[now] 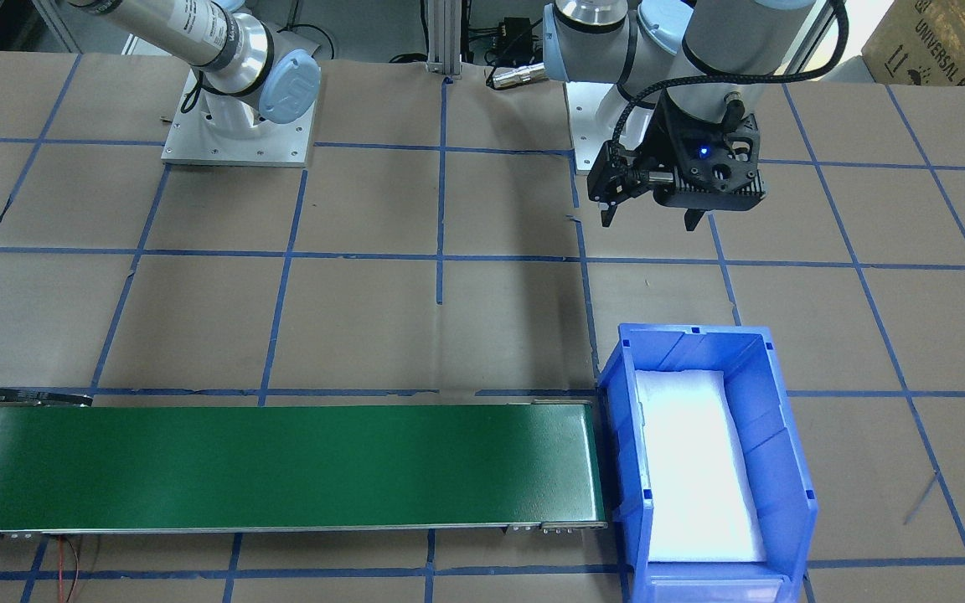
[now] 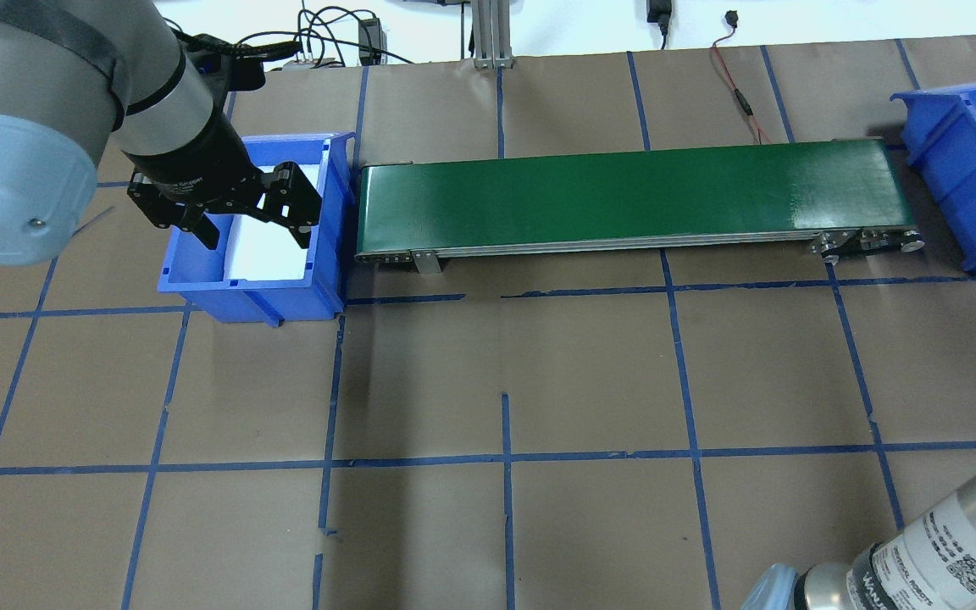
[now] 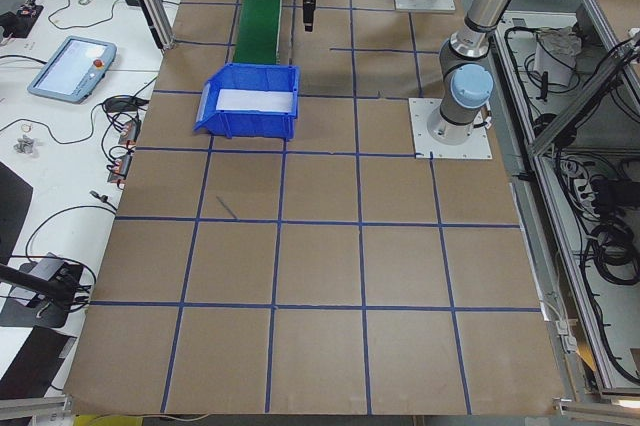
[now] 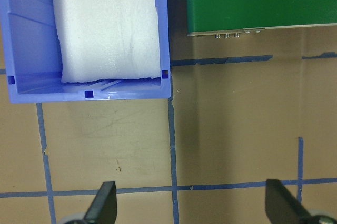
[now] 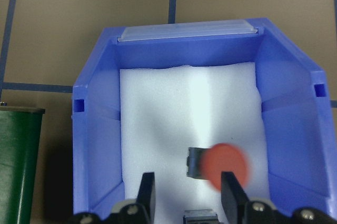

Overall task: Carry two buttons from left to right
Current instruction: 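Open the right gripper to drop the red button beside the yellow one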

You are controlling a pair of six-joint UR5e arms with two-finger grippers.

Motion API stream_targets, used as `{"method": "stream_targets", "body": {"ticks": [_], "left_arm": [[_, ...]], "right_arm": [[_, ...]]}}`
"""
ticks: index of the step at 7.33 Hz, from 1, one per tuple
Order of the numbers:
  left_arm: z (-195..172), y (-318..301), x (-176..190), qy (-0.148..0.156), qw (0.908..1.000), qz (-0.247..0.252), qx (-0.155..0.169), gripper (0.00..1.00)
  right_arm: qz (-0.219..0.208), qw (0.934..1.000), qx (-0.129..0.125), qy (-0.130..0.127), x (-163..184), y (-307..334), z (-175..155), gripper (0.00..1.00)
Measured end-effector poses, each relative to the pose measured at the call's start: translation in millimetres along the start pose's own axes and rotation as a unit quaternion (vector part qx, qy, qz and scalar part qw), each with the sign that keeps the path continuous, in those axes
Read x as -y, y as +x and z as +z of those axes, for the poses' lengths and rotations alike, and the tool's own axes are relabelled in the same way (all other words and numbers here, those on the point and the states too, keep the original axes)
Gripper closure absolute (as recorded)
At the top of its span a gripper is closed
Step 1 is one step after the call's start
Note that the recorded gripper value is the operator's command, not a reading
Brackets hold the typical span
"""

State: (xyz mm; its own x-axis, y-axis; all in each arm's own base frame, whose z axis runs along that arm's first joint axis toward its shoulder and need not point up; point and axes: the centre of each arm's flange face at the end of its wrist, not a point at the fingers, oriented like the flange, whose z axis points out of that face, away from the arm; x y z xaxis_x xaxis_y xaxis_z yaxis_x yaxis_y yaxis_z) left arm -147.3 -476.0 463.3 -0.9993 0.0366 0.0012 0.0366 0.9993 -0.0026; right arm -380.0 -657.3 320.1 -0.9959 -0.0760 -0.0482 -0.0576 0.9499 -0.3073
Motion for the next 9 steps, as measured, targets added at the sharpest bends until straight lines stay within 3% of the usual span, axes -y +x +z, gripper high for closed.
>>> {"method": "stream_targets", "body": {"ticks": [2,4,5,6,9], "left_arm": [[1,0,0,-0.001,1.0,-0.001,0.0,0.0],[1,0,0,-0.001,1.0,-0.001,0.0,0.0],[1,0,0,-0.001,1.0,-0.001,0.0,0.0],[1,0,0,-0.001,1.0,-0.001,0.0,0.0],[1,1,0,-0.001,1.0,-0.001,-0.001,0.0]], "right_arm": [[0.002,0.9999,0.013,0.001,-3,-1,11,0.41],[0.001,1.0,0.002,0.005,-5,-10,-13,0.31],[0.0,1.0,-0.003,0.005,-6,-13,-20,0.13],[-0.001,0.9999,-0.012,0.002,-7,-17,-33,0.05],[0.024,0.998,-0.034,-0.047,-30,-109,-150,0.0]]}}
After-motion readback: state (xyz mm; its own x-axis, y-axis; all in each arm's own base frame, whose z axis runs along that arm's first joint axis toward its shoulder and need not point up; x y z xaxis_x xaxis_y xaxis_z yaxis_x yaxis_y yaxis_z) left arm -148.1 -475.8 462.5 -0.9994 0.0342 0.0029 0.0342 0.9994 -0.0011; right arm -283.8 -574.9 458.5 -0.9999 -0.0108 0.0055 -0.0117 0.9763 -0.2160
